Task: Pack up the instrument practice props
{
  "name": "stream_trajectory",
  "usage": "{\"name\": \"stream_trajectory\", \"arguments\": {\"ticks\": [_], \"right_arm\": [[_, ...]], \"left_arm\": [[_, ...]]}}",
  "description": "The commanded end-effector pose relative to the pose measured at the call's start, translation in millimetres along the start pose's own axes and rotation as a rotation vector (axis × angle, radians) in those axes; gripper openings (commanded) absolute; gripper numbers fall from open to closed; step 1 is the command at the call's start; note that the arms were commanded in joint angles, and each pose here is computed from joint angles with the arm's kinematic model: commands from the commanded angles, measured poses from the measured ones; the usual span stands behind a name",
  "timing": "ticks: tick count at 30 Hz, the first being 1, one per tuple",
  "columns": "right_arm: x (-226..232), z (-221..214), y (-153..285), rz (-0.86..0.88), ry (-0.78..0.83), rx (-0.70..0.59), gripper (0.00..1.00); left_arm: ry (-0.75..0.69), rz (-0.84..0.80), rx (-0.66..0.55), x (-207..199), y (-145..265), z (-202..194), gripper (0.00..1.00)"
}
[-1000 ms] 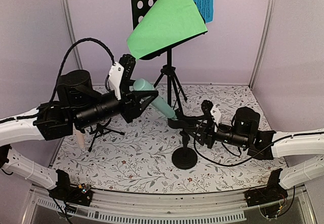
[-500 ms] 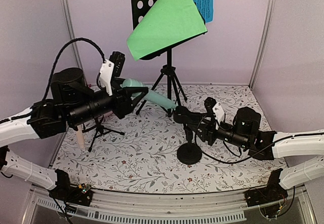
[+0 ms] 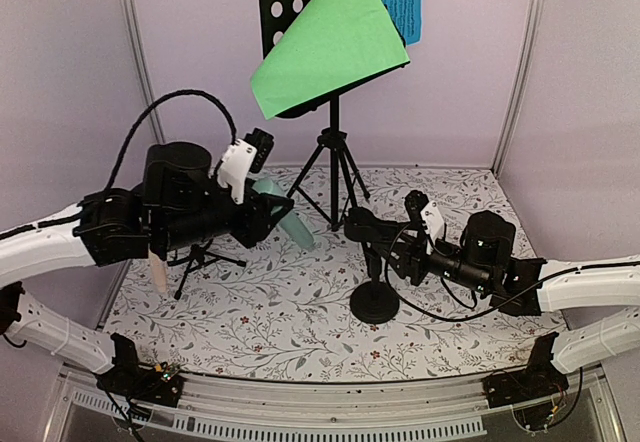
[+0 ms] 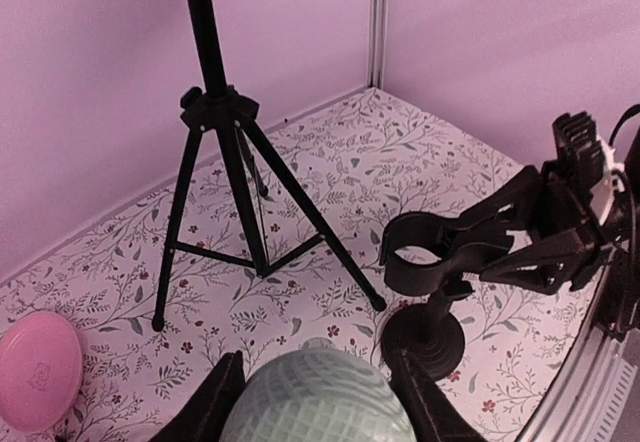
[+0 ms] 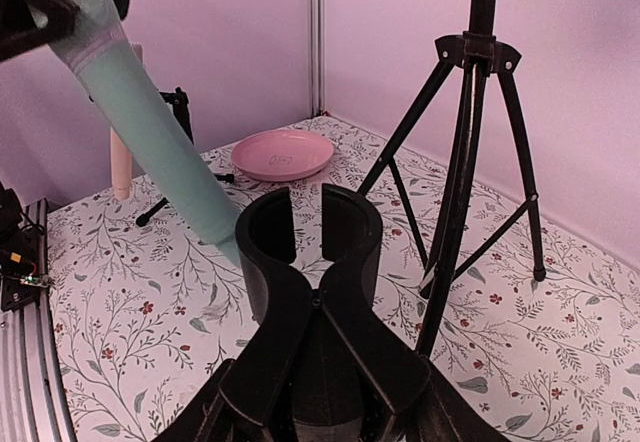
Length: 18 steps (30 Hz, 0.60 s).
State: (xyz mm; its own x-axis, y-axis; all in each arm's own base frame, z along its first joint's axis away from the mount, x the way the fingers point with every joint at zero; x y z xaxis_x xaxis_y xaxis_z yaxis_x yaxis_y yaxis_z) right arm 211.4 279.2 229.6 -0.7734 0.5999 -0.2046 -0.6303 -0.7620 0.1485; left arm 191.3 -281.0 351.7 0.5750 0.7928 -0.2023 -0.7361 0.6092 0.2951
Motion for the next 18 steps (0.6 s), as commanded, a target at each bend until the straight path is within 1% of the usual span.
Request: {"name": "stream_trajectory", "arguments": {"ticks": [1, 4, 5, 8, 11, 16, 18], "right_arm": [[6, -12, 0, 0.036, -0.013, 0.041, 0.01], [6, -15, 0, 0.037, -0.013, 0.056, 0.03], [6, -17, 0, 0.031, -0.043, 0.062, 0.04], [4, -19, 3, 0.014, -0.056, 0.062, 0.05], [3, -17, 7, 0.014, -0.071, 0.051, 0.11], [3, -15, 8, 0.012, -0.078, 0.043, 0.12], [2, -16, 7, 0.008, -0.078, 0.047, 0.13]], "left_arm": [[-0.025, 0.013, 0.186, 5, -45, -53, 0.27], [-0.015, 0.01, 0.28, 13, -72, -78, 0.26], [-0.011, 0.004, 0.305, 14, -79, -85, 0.26], [0.008, -0.03, 0.351, 14, -92, -97, 0.26], [0.036, -0.07, 0.394, 15, -100, -105, 0.26], [0.108, -0.134, 0.461, 32, -108, -109, 0.28], [0.142, -0.165, 0.454, 36, -106, -105, 0.29]]}}
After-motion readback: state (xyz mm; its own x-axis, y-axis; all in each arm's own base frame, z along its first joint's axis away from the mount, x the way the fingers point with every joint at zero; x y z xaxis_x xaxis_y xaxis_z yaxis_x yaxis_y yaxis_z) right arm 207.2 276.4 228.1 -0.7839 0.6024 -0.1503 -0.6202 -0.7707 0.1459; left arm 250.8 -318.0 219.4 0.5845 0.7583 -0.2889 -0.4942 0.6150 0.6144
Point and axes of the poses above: each gripper's point midway between its finger pads, its own y axis back along the fingers, its own x axis along the line the jaws close on, z = x × y, the point moved 4 cm from there along y, back along the fingers, and after that the axes turned 12 degrees about y, right-handed, at the moved point
